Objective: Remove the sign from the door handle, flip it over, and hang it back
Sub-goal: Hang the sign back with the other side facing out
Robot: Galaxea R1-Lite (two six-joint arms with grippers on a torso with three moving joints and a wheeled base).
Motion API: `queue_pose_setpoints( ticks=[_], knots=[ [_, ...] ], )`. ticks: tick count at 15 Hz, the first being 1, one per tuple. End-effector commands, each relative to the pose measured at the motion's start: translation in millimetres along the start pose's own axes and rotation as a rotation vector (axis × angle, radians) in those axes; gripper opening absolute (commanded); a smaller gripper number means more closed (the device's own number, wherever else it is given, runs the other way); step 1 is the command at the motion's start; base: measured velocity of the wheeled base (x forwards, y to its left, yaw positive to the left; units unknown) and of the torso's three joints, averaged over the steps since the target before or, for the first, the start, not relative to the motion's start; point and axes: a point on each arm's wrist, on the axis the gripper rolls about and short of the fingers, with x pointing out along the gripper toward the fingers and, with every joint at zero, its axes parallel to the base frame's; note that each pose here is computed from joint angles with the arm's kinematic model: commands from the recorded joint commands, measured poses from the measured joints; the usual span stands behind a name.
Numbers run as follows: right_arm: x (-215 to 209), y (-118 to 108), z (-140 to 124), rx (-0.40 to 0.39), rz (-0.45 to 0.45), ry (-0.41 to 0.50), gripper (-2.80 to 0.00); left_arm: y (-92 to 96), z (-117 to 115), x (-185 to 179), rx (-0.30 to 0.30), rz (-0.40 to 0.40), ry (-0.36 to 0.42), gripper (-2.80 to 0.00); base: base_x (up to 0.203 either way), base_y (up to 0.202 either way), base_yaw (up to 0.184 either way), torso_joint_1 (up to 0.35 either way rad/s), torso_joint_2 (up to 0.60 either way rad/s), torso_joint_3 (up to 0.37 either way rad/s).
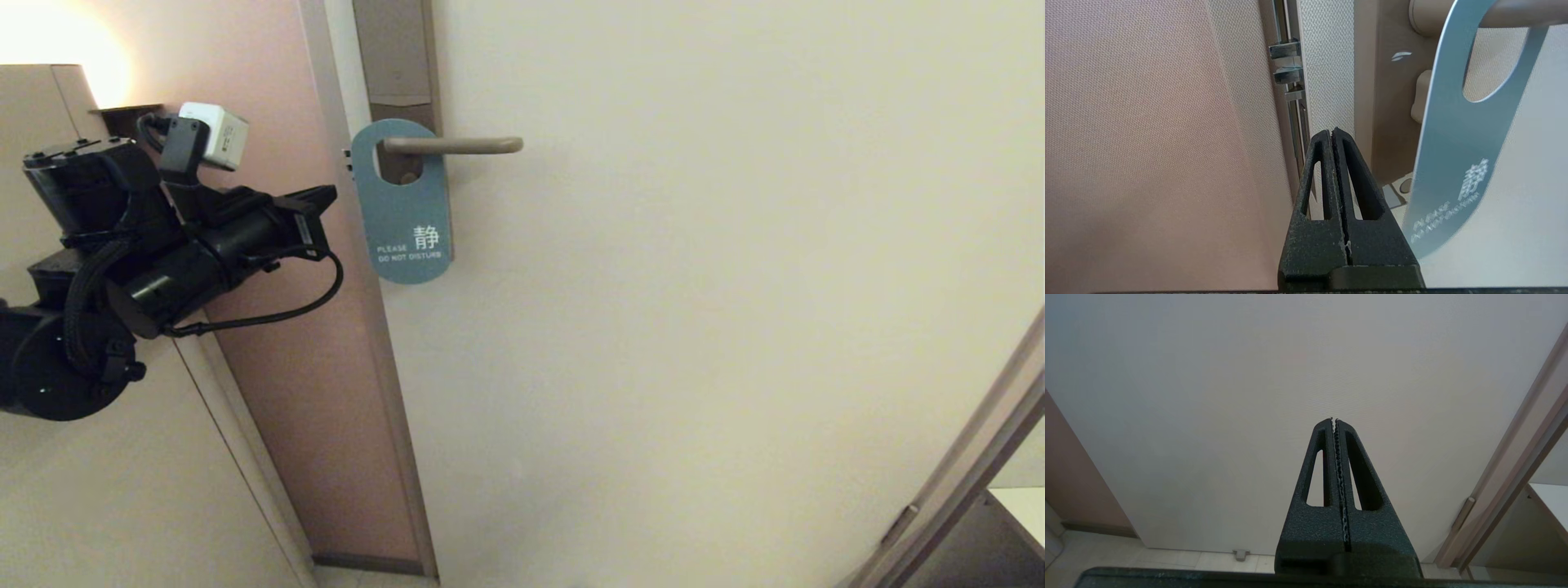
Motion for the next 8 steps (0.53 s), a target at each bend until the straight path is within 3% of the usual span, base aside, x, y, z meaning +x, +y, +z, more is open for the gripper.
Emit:
queue_pose_setpoints(
  ticks=[1, 8],
  knots=[
    [0, 0, 0, 0.0, 0.0, 0.0, -2.8, -0.3, 4, -3, 0.003, -0.001, -0.015, -2.8, 0.0, 0.0, 0.0, 0.0, 0.0, 0.0],
    [0, 0, 0, 0.0, 0.0, 0.0, -2.8, -13.6, 37, -74, 0.008, -0.019, -0.023, -2.8, 0.0, 0.0, 0.0, 0.0, 0.0, 0.0]
  ],
)
